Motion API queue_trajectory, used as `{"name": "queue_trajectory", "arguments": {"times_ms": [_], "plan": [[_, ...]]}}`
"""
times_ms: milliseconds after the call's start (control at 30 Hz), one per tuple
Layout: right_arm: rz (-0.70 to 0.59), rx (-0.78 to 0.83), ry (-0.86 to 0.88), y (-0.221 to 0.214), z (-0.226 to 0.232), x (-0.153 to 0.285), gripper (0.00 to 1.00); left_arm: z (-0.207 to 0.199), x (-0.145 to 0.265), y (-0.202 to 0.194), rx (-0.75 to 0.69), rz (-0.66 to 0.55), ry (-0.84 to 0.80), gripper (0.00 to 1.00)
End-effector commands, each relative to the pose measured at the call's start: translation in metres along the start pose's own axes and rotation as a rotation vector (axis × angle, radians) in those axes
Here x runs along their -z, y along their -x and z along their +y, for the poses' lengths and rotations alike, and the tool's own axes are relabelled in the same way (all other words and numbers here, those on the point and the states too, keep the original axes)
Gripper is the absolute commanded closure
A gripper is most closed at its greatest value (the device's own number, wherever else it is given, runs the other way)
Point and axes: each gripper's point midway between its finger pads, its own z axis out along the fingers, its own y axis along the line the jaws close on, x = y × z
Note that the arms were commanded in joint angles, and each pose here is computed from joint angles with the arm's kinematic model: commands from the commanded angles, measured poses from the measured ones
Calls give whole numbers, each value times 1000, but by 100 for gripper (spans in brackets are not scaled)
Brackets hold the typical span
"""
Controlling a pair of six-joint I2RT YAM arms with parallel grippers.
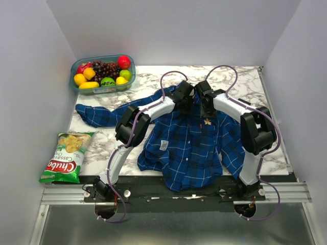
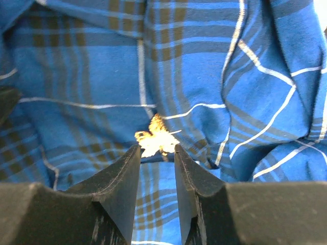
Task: Pin the brooch onto the clothing
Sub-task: Smooth out the clothing with brooches at the center of the board.
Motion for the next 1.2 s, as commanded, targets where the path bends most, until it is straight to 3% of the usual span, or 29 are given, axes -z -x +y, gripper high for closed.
{"name": "queue_trajectory", "arguments": {"times_ms": [0, 533, 967, 1167], "plan": [[41, 24, -85, -15, -4, -13, 59, 22, -6, -51, -15, 161, 84, 100], [32, 67, -85, -19, 16, -16, 43, 23, -6, -51, -14, 161, 85, 100], [59, 119, -124, -28, 19, -28, 43, 23, -6, -51, -14, 161, 85, 100], [26, 79, -44, -18, 27, -8, 39, 21, -5, -53, -18, 170, 74, 100]]}}
